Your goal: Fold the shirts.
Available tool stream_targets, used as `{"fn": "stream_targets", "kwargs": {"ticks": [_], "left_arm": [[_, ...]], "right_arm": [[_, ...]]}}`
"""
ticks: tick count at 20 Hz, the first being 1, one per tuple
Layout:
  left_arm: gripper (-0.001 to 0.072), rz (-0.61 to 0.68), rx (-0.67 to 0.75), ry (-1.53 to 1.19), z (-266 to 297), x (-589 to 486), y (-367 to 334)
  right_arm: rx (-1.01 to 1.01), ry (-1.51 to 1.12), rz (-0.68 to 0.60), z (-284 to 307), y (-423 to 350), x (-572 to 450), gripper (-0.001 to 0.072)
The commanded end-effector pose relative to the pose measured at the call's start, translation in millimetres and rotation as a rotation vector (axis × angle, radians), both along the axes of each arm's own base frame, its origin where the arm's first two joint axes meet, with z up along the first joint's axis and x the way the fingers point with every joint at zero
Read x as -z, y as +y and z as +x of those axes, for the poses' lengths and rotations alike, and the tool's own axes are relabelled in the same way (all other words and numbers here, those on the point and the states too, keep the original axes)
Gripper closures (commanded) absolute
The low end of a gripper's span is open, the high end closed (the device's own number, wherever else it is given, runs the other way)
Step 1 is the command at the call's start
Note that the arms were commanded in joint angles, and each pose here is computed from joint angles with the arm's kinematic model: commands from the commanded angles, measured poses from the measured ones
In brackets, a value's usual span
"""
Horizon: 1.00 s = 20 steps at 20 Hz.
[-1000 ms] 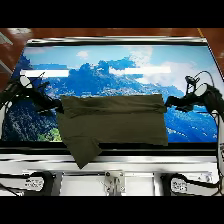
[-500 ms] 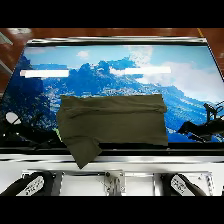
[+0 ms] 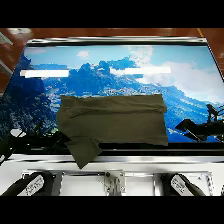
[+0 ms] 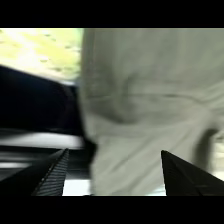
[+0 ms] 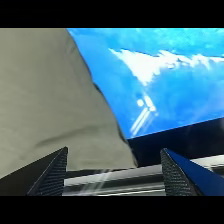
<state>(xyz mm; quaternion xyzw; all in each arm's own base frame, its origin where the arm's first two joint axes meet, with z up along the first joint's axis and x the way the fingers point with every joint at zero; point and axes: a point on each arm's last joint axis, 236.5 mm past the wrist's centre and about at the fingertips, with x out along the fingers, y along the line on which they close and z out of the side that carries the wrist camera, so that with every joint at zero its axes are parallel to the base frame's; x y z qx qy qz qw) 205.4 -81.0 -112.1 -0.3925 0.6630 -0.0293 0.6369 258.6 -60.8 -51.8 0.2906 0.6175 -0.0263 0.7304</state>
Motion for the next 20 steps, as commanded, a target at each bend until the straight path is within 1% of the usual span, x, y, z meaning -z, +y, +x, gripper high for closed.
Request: {"fn": "stream_targets", "kwargs": {"ticks": [1,2,3,4,5,6,8,10,12,14,16,20], "left_arm": [[0.001,-0.012,-0.06,-0.024,15.3,11.9,-8.6],[0.0011,-0.019,-0.046,-0.009,13.5,16.6,-16.6],[0.0069,-0.024,-0.027,0.007,10.7,21.2,-24.6],[0.0213,-0.029,-0.007,0.027,6.5,25.8,-32.3],[0.0321,-0.034,0.01,0.041,2.8,28.1,-37.9],[0.0491,-0.036,0.023,0.047,0.3,28.7,-40.6],[0.0645,-0.052,0.036,0.048,-1.5,23.8,-43.1],[0.065,-0.072,0.072,0.032,-2.7,16.5,-44.9],[0.0657,-0.093,0.116,0.0,-3.4,7.3,-45.6],[0.0657,-0.104,0.11,-0.015,-1.6,0.5,-43.9],[0.0657,-0.103,0.103,-0.034,1.2,-4.4,-41.9],[0.0657,-0.102,0.108,-0.061,3.0,-10.8,-42.2]], "right_arm": [[0.039,-0.001,0.008,2.7,-0.5,-0.5,0.0022],[0.038,0.0,0.01,2.3,-0.1,-0.5,0.0022],[0.037,0.002,0.01,1.9,0.0,-0.5,0.0023],[0.038,0.005,0.014,1.3,0.7,-0.4,0.0022],[0.037,0.01,0.017,0.0,1.6,0.2,0.0022],[0.038,0.022,0.026,-3.8,4.4,4.1,0.0022],[0.035,0.083,0.066,-23.7,18.1,21.6,0.0022],[0.014,0.141,0.111,-45.4,33.8,42.1,0.0022],[-0.001,0.165,0.191,-55.7,54.1,55.9,0.0022],[-0.002,0.179,0.25,-57.7,65.3,63.6,0.0022],[0.02,0.164,0.261,-50.3,65.4,68.5,0.0022],[0.076,0.112,0.223,-34.0,54.9,72.7,0.0023]]}}
